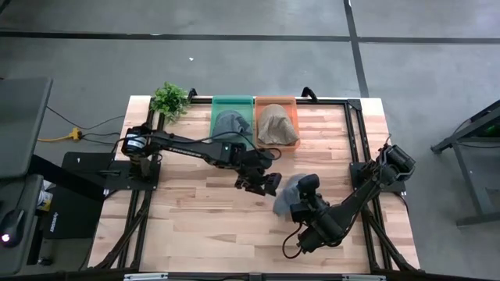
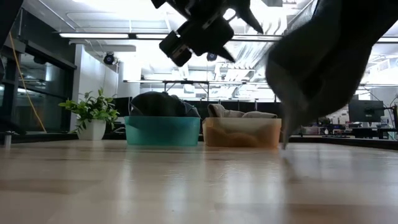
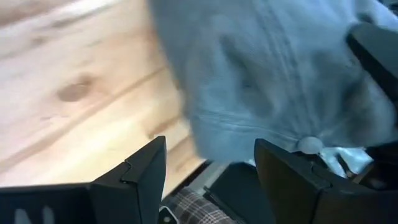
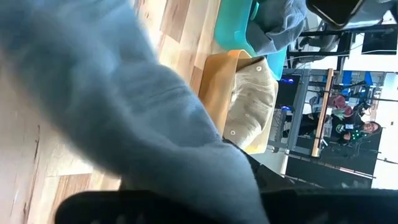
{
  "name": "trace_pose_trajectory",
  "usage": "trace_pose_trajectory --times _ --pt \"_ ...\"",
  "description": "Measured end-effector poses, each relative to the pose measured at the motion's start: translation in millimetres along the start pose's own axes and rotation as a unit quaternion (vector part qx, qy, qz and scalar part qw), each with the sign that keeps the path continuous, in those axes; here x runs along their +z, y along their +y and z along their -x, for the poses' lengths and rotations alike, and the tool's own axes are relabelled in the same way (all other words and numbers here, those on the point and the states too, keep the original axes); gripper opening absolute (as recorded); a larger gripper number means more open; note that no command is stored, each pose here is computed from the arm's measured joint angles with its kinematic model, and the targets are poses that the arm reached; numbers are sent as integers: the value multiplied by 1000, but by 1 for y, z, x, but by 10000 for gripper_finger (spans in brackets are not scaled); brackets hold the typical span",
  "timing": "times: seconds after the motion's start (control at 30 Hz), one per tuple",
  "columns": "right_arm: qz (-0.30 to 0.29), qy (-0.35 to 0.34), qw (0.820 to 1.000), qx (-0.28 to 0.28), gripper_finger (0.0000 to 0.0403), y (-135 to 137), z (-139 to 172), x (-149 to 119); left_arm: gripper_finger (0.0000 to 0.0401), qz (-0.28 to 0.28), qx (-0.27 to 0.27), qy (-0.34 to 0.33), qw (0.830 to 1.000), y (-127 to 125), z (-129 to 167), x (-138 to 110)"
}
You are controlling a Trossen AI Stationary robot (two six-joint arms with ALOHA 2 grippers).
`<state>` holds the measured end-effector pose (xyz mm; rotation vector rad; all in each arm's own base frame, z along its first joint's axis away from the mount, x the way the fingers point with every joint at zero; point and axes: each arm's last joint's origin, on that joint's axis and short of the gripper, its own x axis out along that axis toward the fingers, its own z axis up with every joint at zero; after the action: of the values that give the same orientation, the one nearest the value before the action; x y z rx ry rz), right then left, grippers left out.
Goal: Pick & Place hat
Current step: Put the blue cap into the green bin
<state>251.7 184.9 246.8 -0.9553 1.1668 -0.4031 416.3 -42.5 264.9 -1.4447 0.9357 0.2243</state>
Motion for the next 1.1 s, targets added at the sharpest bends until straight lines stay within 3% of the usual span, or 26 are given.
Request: trace_pose_trajectory --times 0.3,0.77,1.1 --pt "-10 4 1000 2 0 0 0 -1 218 -6 66 -35 997 11 11 3" --pt "-28 13 1000 3 0 -1 0 -3 217 -103 112 -155 976 5 74 -12" --pt "-64 25 998 2 0 -6 -7 -1 217 -187 122 -209 952 0 95 -16"
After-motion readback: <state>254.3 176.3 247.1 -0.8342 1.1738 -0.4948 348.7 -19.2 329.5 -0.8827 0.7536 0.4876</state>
